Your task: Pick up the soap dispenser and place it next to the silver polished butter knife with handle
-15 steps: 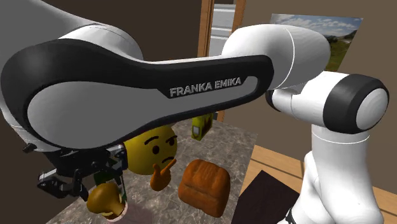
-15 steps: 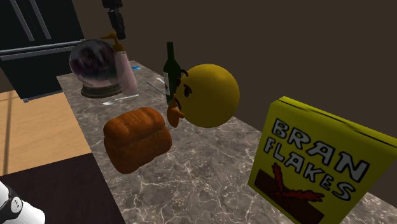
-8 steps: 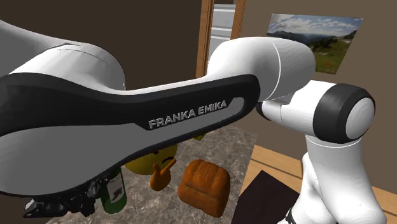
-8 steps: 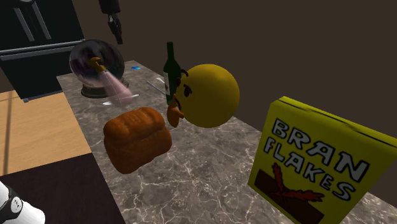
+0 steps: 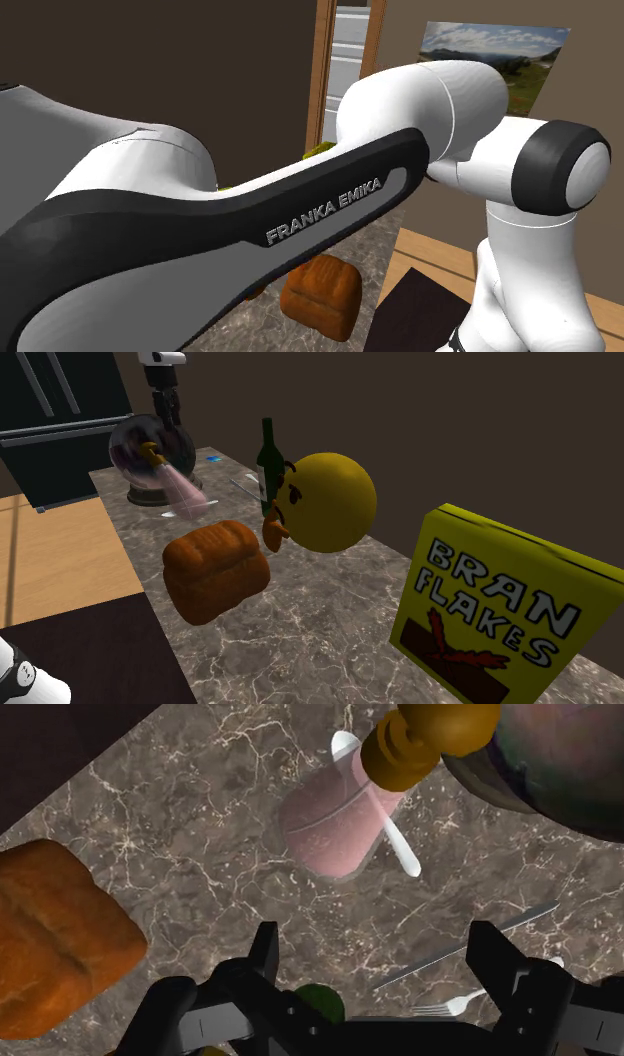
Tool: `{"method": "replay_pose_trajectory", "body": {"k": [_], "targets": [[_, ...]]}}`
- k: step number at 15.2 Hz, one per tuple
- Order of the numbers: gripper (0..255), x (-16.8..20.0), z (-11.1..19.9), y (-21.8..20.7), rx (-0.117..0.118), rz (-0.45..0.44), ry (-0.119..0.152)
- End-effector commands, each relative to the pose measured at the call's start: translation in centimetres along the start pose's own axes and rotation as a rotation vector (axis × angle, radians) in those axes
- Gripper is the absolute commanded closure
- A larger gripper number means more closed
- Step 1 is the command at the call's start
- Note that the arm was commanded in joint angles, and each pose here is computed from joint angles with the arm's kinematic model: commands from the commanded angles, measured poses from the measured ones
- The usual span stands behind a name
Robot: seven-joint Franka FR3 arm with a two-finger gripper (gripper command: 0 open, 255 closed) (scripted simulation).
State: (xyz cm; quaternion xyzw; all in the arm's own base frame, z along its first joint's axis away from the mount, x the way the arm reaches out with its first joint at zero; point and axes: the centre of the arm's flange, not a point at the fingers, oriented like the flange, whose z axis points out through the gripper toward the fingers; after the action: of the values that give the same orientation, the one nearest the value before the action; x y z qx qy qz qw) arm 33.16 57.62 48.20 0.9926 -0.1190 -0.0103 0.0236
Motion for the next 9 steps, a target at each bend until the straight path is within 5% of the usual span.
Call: {"method": "replay_pose_trajectory", "body": {"k": [1, 8, 9], "targets": [[0, -1.6, 1.1, -0.4, 0.038, 0.015, -0.041], [0, -7.4, 4.8, -1.9, 0.161, 0.059, -0.177], [0, -7.5, 5.3, -2.0, 0.161, 0.059, -0.177]]}}
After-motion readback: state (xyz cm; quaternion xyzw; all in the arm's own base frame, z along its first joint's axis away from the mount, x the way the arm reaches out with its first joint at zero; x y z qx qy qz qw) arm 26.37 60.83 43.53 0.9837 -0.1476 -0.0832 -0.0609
